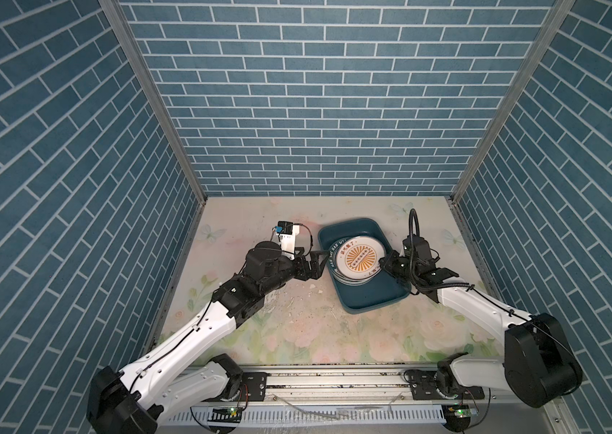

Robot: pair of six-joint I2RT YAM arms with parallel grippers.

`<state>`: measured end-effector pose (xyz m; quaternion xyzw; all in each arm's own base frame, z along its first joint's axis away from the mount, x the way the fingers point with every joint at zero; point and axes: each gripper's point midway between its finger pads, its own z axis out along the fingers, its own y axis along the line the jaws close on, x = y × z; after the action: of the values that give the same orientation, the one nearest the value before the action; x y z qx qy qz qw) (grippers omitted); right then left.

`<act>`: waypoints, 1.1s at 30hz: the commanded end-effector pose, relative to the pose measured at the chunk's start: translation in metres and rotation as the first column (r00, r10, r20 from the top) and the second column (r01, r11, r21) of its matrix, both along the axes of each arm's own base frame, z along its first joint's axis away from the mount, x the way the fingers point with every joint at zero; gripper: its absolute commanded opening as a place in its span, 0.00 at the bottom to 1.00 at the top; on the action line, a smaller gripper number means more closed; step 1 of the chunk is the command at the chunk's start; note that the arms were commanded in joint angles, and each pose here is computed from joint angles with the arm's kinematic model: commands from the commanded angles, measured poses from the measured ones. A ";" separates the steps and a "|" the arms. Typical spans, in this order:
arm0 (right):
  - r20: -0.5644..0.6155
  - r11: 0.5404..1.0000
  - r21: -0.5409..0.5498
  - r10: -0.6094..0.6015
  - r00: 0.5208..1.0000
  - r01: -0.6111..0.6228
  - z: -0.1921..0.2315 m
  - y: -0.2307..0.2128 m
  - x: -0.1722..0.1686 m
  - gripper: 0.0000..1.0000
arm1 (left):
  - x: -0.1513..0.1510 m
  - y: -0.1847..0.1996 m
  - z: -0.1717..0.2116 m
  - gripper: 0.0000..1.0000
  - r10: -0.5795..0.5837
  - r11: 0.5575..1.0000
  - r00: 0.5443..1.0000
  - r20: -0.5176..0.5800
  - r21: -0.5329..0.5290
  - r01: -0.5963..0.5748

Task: Place the plates into the plastic bin on the countertop
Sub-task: 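Lower the sunburst plate onto the bin stack with the right gripper while the left hovers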

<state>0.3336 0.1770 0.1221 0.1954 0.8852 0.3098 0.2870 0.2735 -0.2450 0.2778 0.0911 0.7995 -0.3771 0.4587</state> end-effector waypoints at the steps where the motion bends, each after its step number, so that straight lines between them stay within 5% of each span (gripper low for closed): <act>1: 0.059 0.997 0.072 -0.012 0.998 0.008 0.024 0.010 0.018 0.00 | 0.002 -0.007 0.013 1.00 -0.020 1.000 0.999 0.036 -0.008 0.021; 33: -0.019 0.988 0.121 0.098 0.995 -0.095 0.000 0.040 0.030 0.00 | 0.007 -0.010 0.010 1.00 -0.019 1.000 1.000 0.021 -0.011 0.019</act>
<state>0.3582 0.2060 0.1124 0.1844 0.8828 0.3516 0.2511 0.2791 -0.2525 0.2754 0.0974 0.8015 -0.3776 0.4533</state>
